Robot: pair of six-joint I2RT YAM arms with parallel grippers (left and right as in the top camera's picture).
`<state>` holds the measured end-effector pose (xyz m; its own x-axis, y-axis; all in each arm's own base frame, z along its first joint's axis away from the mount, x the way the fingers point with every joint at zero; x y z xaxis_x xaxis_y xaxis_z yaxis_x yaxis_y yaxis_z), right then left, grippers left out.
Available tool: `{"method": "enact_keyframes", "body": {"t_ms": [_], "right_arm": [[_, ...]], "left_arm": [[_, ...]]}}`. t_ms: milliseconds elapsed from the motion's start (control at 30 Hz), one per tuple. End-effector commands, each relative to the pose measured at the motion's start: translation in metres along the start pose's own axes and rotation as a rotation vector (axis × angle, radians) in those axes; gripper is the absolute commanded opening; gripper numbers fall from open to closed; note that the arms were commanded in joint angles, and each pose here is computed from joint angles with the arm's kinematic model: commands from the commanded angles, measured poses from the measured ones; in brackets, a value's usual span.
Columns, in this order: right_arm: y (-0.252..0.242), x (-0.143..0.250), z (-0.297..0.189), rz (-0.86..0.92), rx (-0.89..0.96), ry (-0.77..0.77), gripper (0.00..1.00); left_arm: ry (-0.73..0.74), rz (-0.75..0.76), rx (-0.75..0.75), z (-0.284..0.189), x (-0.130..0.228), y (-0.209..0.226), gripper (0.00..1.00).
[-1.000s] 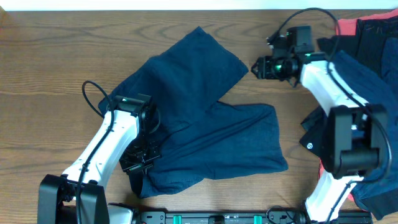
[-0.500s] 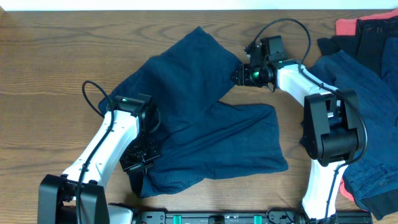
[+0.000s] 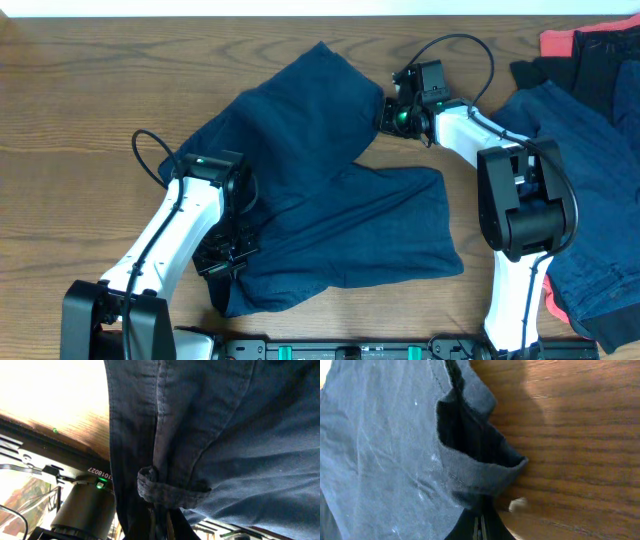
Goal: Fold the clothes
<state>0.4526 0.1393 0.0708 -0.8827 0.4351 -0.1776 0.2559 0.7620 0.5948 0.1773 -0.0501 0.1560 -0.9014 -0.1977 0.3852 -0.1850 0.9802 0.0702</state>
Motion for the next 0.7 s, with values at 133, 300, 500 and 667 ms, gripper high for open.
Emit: {"method": "enact_keyframes", "body": {"t_ms": [133, 300, 500, 667], "right_arm": [[-0.031, -0.032, -0.016, 0.117, 0.073, -0.099, 0.01], [-0.049, -0.068, -0.055, 0.182, 0.066, -0.189, 0.01], [-0.058, -0.102, -0.094, 0.177, -0.006, -0.241, 0.02], [-0.06, -0.103, -0.102, 0.125, 0.028, -0.205, 0.17]], "left_arm": [[-0.105, -0.008, 0.031, 0.0, -0.015, -0.004, 0.06], [-0.268, 0.009, 0.104, -0.005, -0.04, -0.015, 0.06], [-0.429, 0.037, 0.116, -0.014, -0.061, -0.021, 0.06], [-0.492, 0.001, -0.001, -0.016, -0.067, -0.011, 0.06]]}}
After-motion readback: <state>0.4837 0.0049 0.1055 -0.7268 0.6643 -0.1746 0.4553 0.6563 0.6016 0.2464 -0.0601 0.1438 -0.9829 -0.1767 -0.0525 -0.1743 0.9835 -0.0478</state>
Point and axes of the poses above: each gripper's point midway between its finger pads, its own z axis out along the fingers, its own y axis along the line the jaws close on, x = y × z, the point moved 9 cm from there along -z, back along the fingers, and after that the axes turned 14 degrees about z, right-handed, at the moved point
